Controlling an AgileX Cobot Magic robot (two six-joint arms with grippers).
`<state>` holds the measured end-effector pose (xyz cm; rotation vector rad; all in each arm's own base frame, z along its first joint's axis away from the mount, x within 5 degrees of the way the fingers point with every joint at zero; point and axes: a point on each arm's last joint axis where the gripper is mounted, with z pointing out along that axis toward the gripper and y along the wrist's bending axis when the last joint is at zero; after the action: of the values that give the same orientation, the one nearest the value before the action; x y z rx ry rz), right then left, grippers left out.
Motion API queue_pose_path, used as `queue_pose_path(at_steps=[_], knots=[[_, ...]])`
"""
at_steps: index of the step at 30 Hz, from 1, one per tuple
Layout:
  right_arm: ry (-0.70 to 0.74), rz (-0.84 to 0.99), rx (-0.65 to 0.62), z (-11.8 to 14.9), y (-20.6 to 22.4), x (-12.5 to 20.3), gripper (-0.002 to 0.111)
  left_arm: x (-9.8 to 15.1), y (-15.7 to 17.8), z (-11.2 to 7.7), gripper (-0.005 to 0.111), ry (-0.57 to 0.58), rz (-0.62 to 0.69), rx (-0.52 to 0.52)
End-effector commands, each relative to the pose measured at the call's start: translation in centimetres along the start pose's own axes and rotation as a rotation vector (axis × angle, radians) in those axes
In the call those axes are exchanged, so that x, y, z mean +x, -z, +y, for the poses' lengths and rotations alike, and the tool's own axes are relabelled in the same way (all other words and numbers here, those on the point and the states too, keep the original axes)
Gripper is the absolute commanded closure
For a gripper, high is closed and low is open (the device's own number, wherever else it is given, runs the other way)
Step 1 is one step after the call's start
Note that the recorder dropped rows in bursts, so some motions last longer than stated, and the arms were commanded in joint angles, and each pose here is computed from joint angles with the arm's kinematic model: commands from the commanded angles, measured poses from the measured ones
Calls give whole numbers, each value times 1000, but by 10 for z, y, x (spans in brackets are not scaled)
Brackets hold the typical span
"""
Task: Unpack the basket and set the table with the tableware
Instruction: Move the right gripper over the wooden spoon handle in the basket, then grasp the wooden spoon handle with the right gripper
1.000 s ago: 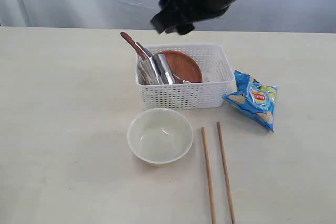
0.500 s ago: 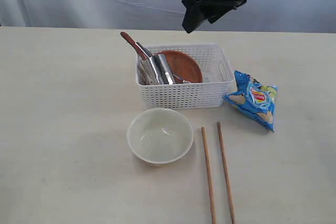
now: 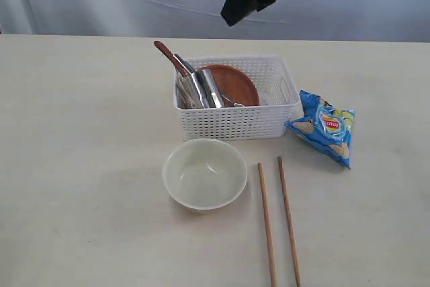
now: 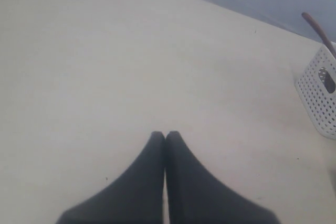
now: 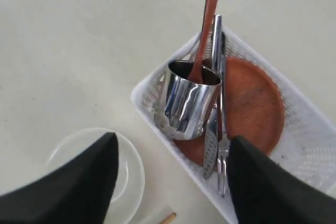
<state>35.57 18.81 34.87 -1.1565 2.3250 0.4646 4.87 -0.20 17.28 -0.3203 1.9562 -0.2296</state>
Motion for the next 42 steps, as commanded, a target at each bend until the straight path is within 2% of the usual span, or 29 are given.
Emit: queue_pose_path(at_steps=[1, 4, 11, 16, 21, 25, 30, 42], knots=[[114, 3, -12, 6, -29, -11, 62, 1, -1, 0, 107, 2, 1, 8], [132, 23, -23, 2, -47, -20, 53, 1, -1, 0, 107, 2, 1, 8], [125, 30, -8, -11, -77, -24, 54, 1, -1, 0, 107, 2, 1, 8], [91, -143, 61, -15, -103, -41, 54, 1, -1, 0, 107, 2, 1, 8], [114, -322, 168, -5, -154, -57, 54, 1, -1, 0, 107, 2, 1, 8], [78, -419, 240, -12, -181, -58, 54, 1, -1, 0, 107, 2, 1, 8], [72, -359, 228, -17, -207, -45, 54, 1, -1, 0, 107, 2, 1, 8], [45, -314, 201, -16, -224, -36, 54, 1, -1, 0, 107, 2, 1, 8]])
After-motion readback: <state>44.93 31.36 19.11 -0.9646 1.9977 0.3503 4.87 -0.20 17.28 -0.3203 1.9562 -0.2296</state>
